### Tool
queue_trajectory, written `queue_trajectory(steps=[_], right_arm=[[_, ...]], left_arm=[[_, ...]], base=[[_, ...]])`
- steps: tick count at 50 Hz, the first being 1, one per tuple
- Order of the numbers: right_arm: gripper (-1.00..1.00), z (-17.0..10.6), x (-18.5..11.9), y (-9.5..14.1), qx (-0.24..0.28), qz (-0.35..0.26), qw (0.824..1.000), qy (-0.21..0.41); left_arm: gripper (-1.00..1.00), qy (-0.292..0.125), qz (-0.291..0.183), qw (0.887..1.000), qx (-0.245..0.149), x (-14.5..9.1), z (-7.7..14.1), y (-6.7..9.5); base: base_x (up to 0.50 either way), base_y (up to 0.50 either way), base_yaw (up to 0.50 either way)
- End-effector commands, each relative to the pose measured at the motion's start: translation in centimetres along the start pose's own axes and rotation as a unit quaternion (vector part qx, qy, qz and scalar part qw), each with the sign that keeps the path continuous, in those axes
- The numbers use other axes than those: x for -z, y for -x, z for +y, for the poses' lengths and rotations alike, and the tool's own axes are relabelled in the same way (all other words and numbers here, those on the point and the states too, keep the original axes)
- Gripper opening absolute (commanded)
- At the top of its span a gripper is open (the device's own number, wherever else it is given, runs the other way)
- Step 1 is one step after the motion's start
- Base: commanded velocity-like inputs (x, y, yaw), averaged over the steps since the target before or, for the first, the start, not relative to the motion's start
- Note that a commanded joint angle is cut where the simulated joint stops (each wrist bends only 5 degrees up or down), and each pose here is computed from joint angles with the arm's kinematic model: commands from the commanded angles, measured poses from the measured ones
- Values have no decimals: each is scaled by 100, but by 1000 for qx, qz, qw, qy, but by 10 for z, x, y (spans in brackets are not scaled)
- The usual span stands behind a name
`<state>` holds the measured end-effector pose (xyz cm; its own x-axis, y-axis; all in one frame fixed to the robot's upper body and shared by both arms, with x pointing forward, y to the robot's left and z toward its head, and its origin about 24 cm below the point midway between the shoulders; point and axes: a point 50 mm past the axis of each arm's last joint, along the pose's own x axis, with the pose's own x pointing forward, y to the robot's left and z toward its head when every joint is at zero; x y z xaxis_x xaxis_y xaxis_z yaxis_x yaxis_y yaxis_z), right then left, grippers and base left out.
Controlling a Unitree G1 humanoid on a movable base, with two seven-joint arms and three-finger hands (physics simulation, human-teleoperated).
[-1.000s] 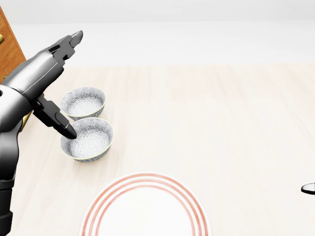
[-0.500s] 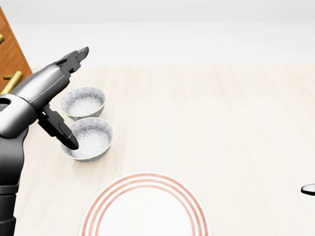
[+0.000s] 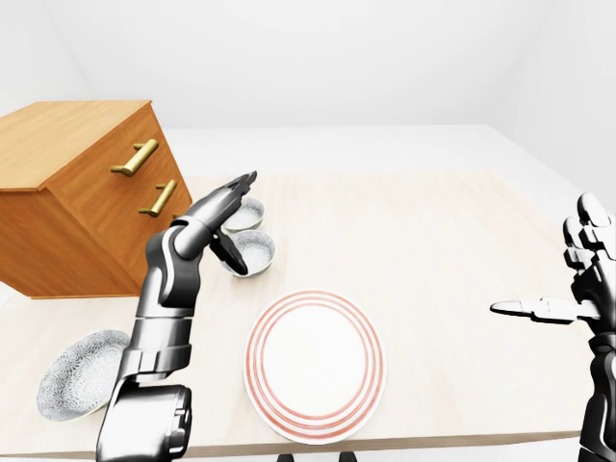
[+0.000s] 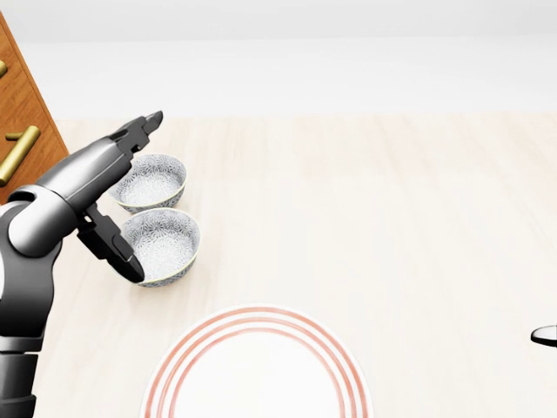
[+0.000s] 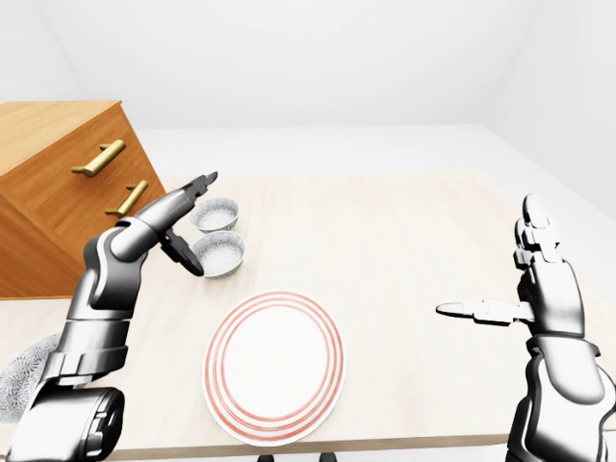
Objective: Put the bowl in the middle on the plate.
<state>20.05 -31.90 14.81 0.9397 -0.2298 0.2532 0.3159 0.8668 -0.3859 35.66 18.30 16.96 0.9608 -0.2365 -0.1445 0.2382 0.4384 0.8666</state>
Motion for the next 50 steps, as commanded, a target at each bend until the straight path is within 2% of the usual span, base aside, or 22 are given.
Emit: queue_trajectory(steps=[1, 6, 16, 25, 32, 42, 50], right_arm=[[100, 0, 0, -1, 0, 0, 1000, 1], [100, 0, 0, 0, -1, 1, 1000, 2], [100, 0, 0, -1, -1, 1, 1000, 2], [100, 0, 1, 0, -1, 2, 1000, 2], [100, 0, 1, -1, -2, 3, 1000, 3], [100, 1, 2, -1, -3, 5, 1000, 2], [100, 0, 0, 0, -2, 1, 1000, 4]], left_arm=[[100, 6, 7, 1000, 14, 5, -8, -1], [100, -4, 10, 999, 32, 5, -13, 2], [100, -9, 29, 999, 32, 12, -18, 0], [100, -18, 26, 999, 28, 7, -14, 0], [100, -18, 32, 999, 22, 11, -22, 2], [100, -18, 30, 999, 2, 10, -21, 2], [100, -28, 37, 999, 1, 11, -23, 1]], base=[[0, 0, 0], [0, 0, 0], [0, 0, 0], [0, 0, 0], [0, 0, 0], [0, 0, 0], [0, 0, 0]])
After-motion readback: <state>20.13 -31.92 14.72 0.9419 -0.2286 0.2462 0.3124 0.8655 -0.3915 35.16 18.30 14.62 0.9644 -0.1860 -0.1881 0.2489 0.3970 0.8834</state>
